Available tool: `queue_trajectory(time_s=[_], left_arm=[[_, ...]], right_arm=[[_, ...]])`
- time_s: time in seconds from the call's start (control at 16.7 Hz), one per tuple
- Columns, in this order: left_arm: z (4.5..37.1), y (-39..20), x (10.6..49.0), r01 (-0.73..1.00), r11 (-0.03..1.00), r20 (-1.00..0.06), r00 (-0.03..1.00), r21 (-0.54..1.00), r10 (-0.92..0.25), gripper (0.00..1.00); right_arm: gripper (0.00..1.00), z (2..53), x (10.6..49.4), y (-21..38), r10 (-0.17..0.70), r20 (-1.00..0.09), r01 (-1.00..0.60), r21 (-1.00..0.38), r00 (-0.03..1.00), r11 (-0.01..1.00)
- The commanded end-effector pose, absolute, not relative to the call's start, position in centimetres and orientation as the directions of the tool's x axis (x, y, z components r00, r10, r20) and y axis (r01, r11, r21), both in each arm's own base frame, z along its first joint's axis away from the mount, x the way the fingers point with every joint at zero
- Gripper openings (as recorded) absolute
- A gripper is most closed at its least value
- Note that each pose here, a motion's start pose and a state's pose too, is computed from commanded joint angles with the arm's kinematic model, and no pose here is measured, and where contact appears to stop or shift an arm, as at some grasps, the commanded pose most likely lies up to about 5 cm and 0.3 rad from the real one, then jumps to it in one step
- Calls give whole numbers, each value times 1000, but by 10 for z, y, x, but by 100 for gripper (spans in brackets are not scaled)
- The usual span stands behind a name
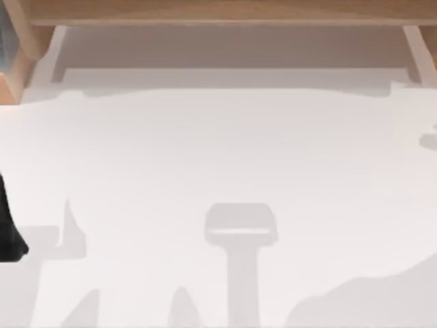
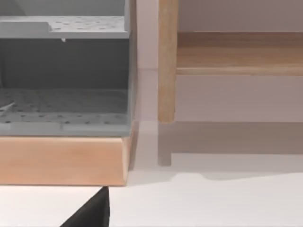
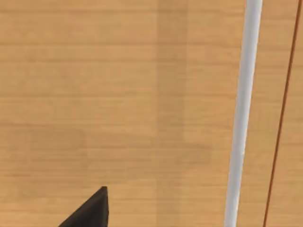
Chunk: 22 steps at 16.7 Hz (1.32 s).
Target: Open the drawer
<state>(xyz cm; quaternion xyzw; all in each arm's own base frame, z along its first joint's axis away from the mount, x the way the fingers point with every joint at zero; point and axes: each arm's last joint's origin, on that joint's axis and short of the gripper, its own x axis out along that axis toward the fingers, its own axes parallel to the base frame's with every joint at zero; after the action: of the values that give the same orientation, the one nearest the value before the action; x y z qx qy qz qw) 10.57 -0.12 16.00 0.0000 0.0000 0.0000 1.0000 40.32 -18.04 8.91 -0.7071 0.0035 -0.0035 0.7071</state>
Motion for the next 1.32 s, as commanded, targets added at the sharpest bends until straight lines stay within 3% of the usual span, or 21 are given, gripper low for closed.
queue_trajectory(time_s=[0.9,1.32], left_arm=[[160,-1,106,0,1000,0,1000,0,0,100],[160,-1,106,0,1000,0,1000,0,0,100]], right_arm=[[100,89,428,-181,-10,0,0,-1000,1000,0],[47,89,428,-181,-10,0,0,-1000,1000,0]])
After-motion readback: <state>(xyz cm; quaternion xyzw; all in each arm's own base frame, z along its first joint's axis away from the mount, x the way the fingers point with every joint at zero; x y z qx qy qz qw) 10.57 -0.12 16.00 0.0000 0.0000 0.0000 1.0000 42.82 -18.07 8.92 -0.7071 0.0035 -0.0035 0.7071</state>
